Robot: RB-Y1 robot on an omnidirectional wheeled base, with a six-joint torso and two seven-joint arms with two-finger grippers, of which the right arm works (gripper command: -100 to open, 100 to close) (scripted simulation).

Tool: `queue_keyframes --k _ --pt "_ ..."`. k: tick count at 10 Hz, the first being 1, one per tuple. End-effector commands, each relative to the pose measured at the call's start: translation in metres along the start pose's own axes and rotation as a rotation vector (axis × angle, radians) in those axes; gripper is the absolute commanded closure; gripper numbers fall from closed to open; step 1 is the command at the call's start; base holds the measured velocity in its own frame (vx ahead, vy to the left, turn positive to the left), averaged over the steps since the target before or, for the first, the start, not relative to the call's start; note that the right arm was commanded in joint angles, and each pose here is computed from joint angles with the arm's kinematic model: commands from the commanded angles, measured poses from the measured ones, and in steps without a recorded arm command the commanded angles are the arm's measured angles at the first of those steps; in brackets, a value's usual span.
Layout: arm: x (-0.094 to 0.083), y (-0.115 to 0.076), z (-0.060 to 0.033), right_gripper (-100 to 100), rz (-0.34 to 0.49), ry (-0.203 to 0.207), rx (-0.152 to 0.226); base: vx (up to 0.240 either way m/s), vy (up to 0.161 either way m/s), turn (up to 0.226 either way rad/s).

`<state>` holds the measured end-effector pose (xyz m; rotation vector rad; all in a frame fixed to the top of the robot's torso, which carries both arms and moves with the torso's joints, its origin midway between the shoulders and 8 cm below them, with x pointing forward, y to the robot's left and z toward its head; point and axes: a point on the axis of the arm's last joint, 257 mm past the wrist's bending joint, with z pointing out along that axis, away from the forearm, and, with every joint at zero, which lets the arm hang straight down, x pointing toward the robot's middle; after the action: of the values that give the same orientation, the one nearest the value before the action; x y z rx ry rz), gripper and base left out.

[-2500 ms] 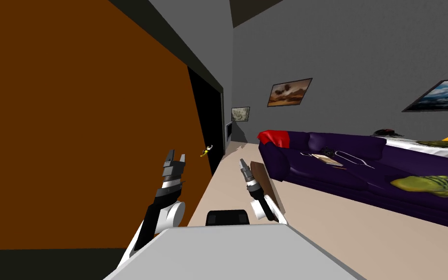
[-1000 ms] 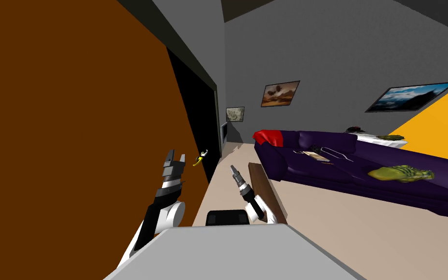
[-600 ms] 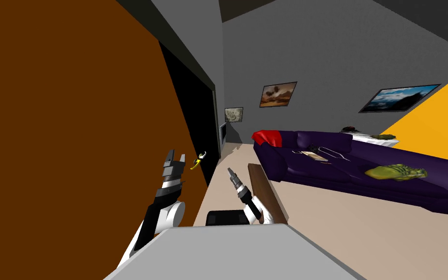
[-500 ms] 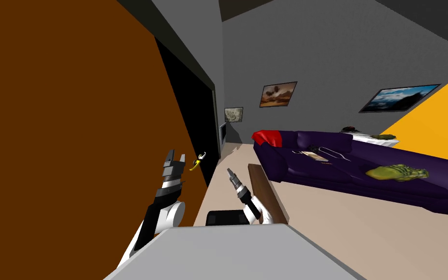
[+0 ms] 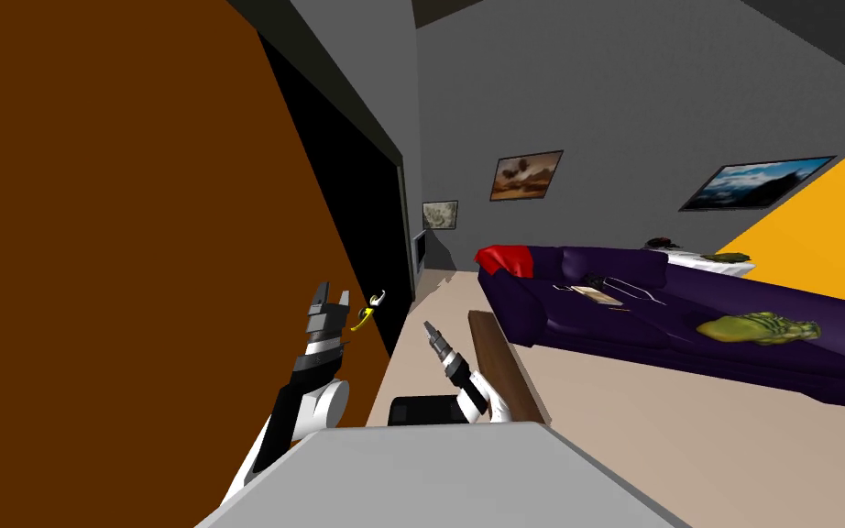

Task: Push the door open

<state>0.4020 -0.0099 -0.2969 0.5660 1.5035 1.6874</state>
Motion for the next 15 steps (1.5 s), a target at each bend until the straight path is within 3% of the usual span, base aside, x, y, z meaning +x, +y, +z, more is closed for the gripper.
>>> queue_keyframes --k 1,10,15 --pt "0.009 -0.006 0.0012 -100 0.013 0.022 0.010 0.099 -0.003 -0.003" --pt "0.067 -0.041 0.0020 -100 0.089 0.162 0.080 0.133 -0.017 0.027" --pt "0.099 -0.055 0.0008 -100 0.130 0.238 0.115 0.138 -0.022 0.109"
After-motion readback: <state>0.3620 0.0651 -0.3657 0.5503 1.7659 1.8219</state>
